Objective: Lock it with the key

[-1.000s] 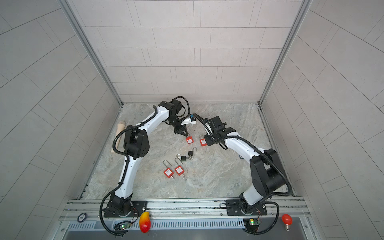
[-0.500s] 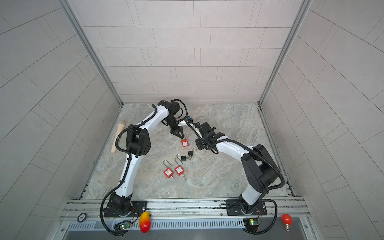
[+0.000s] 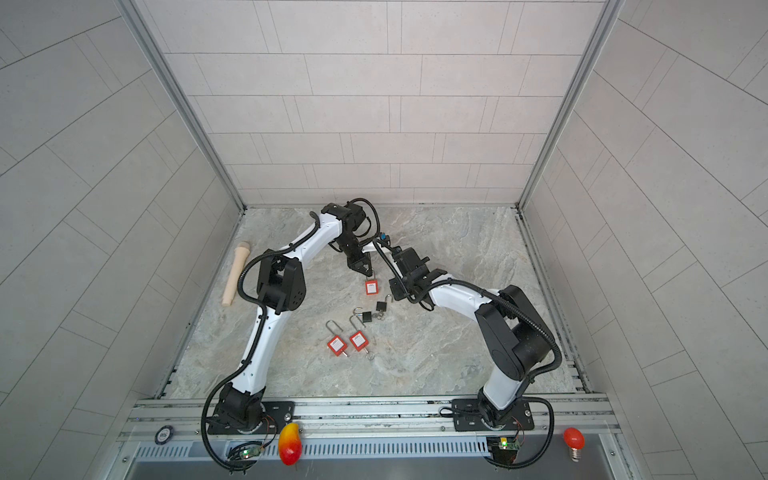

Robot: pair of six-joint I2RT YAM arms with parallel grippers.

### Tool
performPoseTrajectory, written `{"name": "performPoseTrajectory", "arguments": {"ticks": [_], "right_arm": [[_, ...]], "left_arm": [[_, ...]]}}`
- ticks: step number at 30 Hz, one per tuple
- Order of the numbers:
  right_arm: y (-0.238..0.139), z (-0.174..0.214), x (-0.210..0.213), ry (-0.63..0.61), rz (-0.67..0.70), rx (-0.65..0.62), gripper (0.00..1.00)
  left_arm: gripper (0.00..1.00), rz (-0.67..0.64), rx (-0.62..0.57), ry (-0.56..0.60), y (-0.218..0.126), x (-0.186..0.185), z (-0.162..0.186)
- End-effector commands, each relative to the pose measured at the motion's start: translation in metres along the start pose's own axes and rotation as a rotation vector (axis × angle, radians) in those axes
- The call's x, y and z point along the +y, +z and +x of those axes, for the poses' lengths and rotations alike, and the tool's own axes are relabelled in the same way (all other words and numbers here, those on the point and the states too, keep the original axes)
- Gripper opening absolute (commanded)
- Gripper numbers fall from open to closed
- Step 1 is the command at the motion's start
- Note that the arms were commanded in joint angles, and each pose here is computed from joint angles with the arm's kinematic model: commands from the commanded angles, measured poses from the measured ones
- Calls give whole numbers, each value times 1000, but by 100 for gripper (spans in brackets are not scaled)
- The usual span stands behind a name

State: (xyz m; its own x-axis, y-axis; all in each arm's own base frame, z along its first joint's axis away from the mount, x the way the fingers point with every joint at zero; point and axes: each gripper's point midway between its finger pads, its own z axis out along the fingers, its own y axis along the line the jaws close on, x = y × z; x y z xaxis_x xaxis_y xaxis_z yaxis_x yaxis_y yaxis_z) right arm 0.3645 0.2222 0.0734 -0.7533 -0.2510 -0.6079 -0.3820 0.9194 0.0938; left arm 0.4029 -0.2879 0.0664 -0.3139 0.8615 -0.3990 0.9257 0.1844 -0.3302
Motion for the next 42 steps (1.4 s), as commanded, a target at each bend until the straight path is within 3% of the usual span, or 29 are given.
{"name": "performPoseTrajectory", "arguments": {"ticks": [1,9,16,21,26,30,34,42], "right_arm": [[2,0,1,34,12,-9,0],[7,-1,2,48,12,-3,0],[17,0,5,48,14,63,0],[29,9,8,48,6,149,0],[39,15,14,48,-15,209,0],[48,24,16,50,-28,259,0],[52,30,22,53,-55,303,0],[40,15,16,19,-19,274,31]], "left_arm": [[20,-43,-13,-13,10,9,-8],[26,-110,-110,-110,11,26,-21],[38,-301,-227,-210,-26,56,-28],[39,-362,-262,-322,-44,59,-10],[39,-346,-233,-420,-31,39,24],[39,-325,-284,-533,-27,32,42],[39,-312,-272,-572,-20,26,53],[39,-261,-231,-640,0,12,64]]}}
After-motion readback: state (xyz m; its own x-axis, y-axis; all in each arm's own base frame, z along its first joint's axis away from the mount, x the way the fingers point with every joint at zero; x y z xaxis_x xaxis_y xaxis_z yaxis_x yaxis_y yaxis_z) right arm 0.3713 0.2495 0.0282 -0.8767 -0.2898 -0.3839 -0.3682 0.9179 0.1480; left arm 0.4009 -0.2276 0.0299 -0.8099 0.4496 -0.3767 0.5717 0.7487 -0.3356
